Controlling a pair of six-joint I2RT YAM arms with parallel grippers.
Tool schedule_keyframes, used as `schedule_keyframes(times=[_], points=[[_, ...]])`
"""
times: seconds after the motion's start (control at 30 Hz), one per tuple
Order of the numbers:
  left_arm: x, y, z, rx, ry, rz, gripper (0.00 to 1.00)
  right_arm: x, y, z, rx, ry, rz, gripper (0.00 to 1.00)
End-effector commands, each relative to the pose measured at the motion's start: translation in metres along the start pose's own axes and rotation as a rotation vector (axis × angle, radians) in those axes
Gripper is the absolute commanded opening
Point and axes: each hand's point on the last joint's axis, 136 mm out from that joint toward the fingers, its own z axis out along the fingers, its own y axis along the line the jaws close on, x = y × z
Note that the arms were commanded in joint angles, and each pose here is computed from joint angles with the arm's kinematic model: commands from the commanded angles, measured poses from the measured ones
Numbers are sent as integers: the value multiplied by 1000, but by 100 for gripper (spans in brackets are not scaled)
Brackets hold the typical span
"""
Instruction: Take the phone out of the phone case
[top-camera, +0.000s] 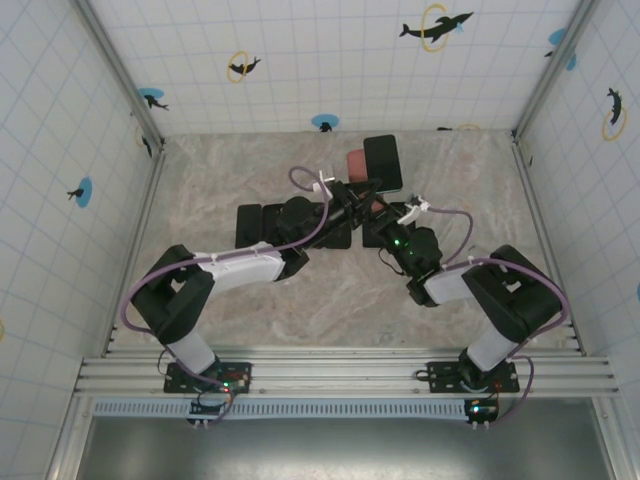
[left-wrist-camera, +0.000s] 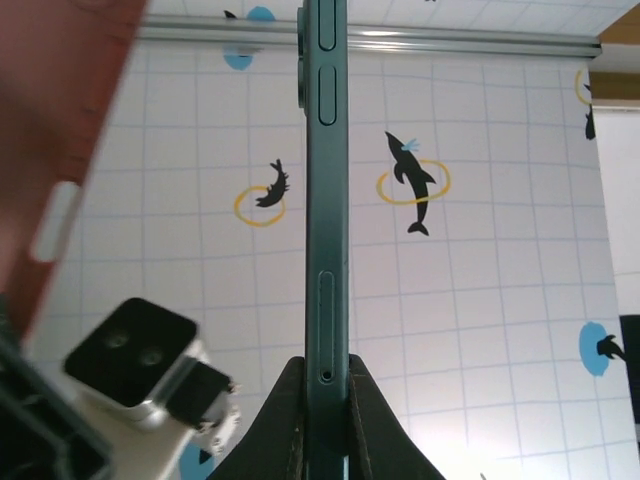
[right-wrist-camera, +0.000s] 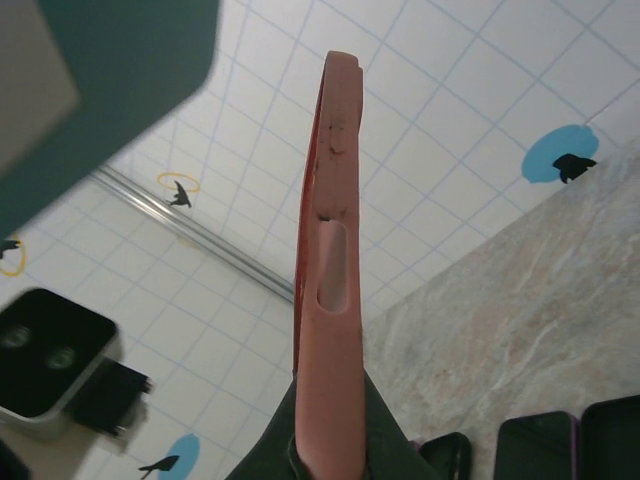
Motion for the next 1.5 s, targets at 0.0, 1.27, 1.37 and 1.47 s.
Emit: schedule_keyframes(times=[0.0,1.27,1.37,1.47], points=[[7,-50,6,152,33,31,0,-13,11,6,-33,-67,-33,0],[29,131,96,-236,169,50,0,-196,-125,-130,669,-54,-395,0],[35,148,105,-260,172,38,0,-199,-127,-133,668,-56,-384,0],[41,162,112,-271,169,8,0,-200,-128,-135,667,-58,-377,0]])
